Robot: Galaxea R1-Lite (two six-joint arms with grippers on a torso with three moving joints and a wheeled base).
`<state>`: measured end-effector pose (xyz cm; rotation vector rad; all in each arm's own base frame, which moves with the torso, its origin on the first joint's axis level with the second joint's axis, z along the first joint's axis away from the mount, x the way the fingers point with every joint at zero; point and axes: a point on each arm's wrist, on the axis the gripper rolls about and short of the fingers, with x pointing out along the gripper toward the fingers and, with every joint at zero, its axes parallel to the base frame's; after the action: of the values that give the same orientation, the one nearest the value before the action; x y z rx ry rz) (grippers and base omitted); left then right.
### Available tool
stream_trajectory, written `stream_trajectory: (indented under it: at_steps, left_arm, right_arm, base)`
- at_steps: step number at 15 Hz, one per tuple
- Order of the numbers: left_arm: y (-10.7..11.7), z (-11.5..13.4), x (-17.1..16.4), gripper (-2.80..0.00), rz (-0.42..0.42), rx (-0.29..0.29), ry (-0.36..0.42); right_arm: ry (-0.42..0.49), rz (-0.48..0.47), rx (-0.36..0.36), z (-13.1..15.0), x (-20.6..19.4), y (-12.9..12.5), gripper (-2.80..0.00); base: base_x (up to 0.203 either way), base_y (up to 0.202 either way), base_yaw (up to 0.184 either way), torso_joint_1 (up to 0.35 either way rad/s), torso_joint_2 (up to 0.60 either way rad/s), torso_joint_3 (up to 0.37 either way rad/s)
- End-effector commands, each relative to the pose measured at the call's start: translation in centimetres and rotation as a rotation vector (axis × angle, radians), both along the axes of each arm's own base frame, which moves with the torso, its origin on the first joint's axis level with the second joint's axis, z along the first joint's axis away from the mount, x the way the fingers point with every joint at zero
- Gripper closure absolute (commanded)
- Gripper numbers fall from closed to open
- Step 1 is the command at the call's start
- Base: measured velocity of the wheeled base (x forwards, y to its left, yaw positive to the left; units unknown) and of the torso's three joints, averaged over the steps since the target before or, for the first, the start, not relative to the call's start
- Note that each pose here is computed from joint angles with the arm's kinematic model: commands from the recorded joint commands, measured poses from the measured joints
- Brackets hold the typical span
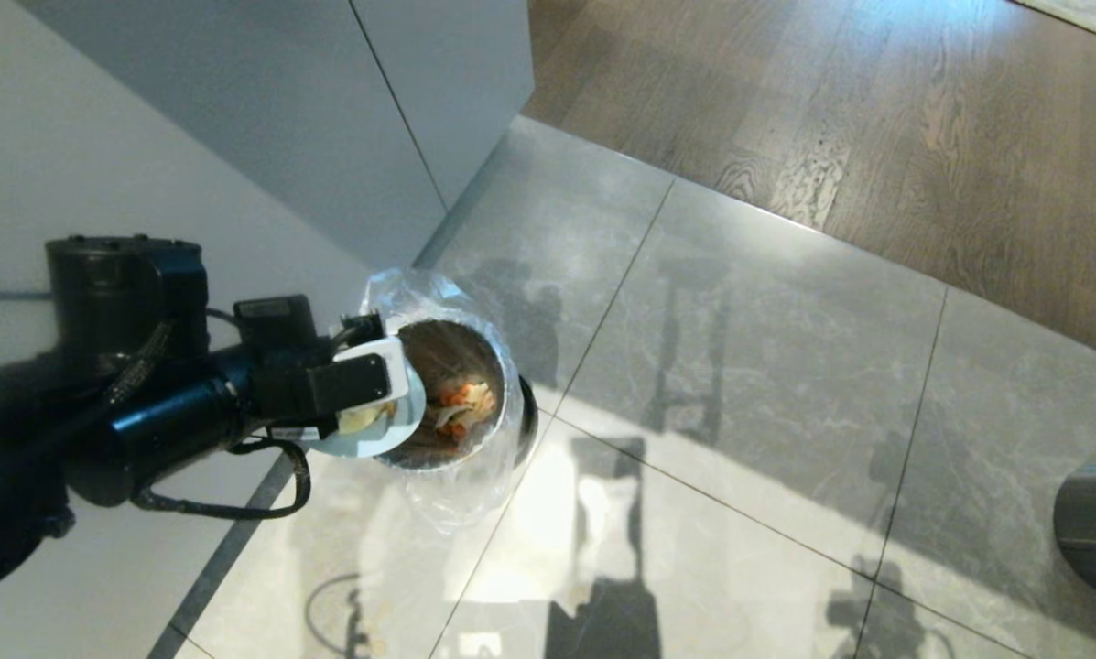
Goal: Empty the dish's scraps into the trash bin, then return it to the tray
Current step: Pour the leftover food from the bowl into the trash can
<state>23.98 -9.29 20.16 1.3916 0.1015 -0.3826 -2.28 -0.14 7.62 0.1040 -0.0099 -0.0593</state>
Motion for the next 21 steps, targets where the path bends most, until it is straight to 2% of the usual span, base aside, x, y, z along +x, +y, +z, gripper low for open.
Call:
stream_trajectory:
  at_steps: [1,7,11,12,16,19,21]
  left_arm:
    - [-0.5,0.7,1.3,0.00,-0.018,0.053,-0.091]
    - [-1.2,-0.1,2.1,0.00,-0.063,0.174,-0.210]
    - [-2.9,0.1,2.0,0.00,-0.132,0.350,-0.420]
    - [-3.2,-0.5,2.0,0.00,-0.141,0.366,-0.431]
    - [-3.2,-3.5,1.9,0.00,-0.158,0.400,-0.393]
    - [-3.3,-4.0,2.0,0.00,-0.159,0.484,-0.458]
    - [-3.1,-4.8,1.8,0.00,-0.150,0.496,-0.492]
  right_arm:
    - [-0.001,0.000,0.000,0.0,0.0,0.0,0.00]
    - [-0.001,0.000,0.000,0.0,0.0,0.0,0.00]
    - [-0.001,0.000,0.000,0.0,0.0,0.0,0.00]
    - [-0.002,0.000,0.000,0.0,0.0,0.0,0.00]
    - [-0.002,0.000,0.000,0.0,0.0,0.0,0.00]
    - [-0.001,0.000,0.000,0.0,0.0,0.0,0.00]
    - [-0.001,0.000,0.000,0.0,0.0,0.0,0.00]
  base:
    - [0.000,0.000,0.000,0.000,0.00,0.000]
    - [0.000,0.000,0.000,0.000,0.00,0.000]
    - [0.000,0.000,0.000,0.000,0.00,0.000]
    - [0.000,0.000,0.000,0.000,0.00,0.000]
    - [0.000,0.000,0.000,0.000,0.00,0.000]
    - [0.000,0.000,0.000,0.000,0.00,0.000]
    - [0.000,0.000,0.000,0.000,0.00,0.000]
